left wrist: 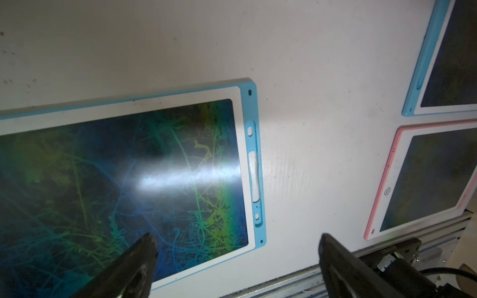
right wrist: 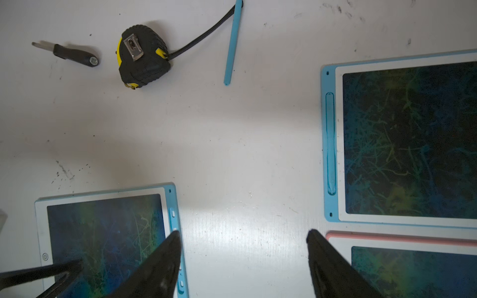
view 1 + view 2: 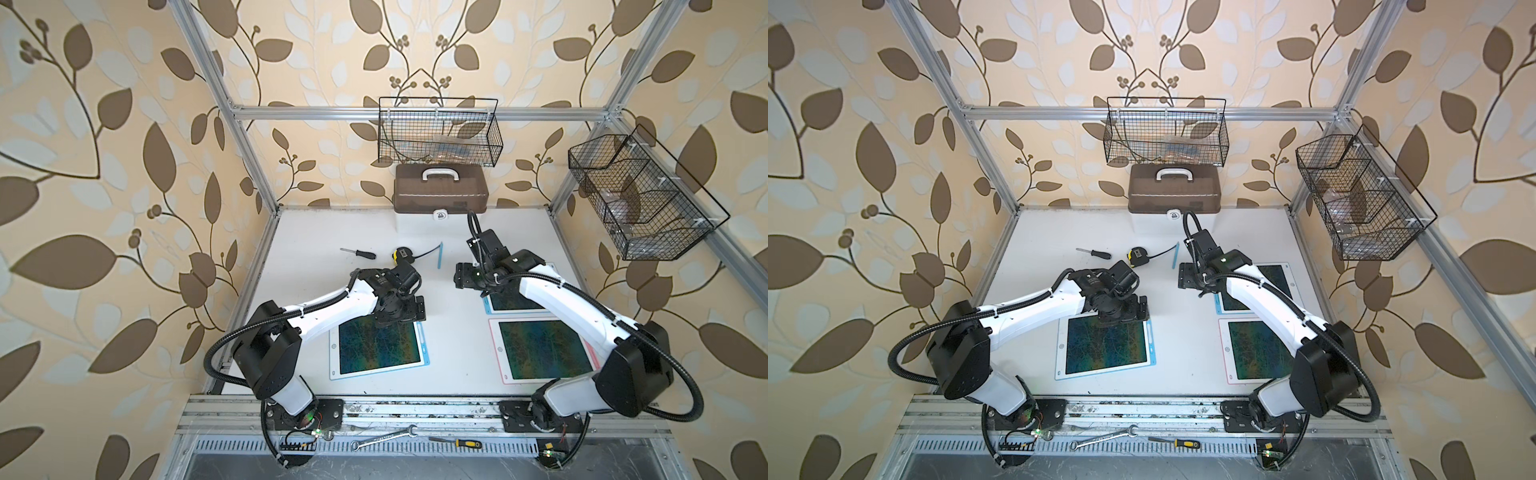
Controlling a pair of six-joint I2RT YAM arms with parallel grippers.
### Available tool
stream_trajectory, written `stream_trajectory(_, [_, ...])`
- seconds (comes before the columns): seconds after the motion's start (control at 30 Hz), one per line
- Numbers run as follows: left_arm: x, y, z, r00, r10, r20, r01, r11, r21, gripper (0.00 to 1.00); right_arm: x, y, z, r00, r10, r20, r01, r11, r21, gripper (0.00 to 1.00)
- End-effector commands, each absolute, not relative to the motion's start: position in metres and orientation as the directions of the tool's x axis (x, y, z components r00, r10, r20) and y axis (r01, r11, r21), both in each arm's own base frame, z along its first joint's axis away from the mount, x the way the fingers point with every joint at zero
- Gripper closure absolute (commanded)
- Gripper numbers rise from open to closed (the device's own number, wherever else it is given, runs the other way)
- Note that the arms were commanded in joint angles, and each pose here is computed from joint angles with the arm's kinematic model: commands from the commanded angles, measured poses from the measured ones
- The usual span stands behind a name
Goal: Place the stylus back onto the writing tablet
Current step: Pick up the stylus from the center of the board.
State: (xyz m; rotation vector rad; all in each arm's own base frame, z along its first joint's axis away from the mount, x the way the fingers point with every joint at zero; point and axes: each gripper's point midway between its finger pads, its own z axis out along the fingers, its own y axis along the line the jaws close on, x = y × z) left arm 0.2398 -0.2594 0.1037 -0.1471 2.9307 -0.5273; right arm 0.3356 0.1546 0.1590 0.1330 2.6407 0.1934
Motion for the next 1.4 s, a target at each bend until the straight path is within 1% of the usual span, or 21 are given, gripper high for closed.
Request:
stream_trajectory(0.0, [0.244,-0.243,0.118,-0.974,-0.135,-0.182,-0.063,0.933,-0.353,0.03,0.351,0.157,0.158,-0.875,0.122,-0.468,0.077,0.990,0.115,0.24])
stream_trajectory(0.23, [0.257,-0.229,0.124,-0.965,-0.193,-0.175,-0.121,0.926,-0.358,0.05,0.394,0.183,0.139,-0.896,0.065,-0.440,0.027,0.996,0.090,0.28])
stream_trajectory(0.53, [0.268,-0.214,0.130,-0.952,-0.251,-0.173,-0.175,0.915,-0.363,0.08,0.438,0.195,0.114,-0.905,0.046,-0.424,0.017,0.997,0.073,0.37])
stream_trajectory(0.83, [0.266,-0.210,0.131,-0.944,-0.280,-0.176,-0.198,0.905,-0.376,0.09,0.463,0.190,0.087,-0.911,0.069,-0.407,0.038,0.996,0.083,0.40])
stream_trajectory(1.07, [0.262,-0.208,0.124,-0.942,-0.297,-0.158,-0.221,0.900,-0.375,0.09,0.478,0.193,0.073,-0.913,0.080,-0.401,0.048,0.995,0.089,0.42])
stream_trajectory(1.13, [0.261,-0.208,0.133,-0.937,-0.304,-0.174,-0.215,0.891,-0.400,0.09,0.483,0.195,0.070,-0.911,0.089,-0.402,0.055,0.994,0.096,0.44])
stream_trajectory(1.37, [0.259,-0.205,0.134,-0.935,-0.308,-0.177,-0.217,0.889,-0.403,0.09,0.495,0.198,0.056,-0.915,0.109,-0.389,0.076,0.992,0.098,0.49])
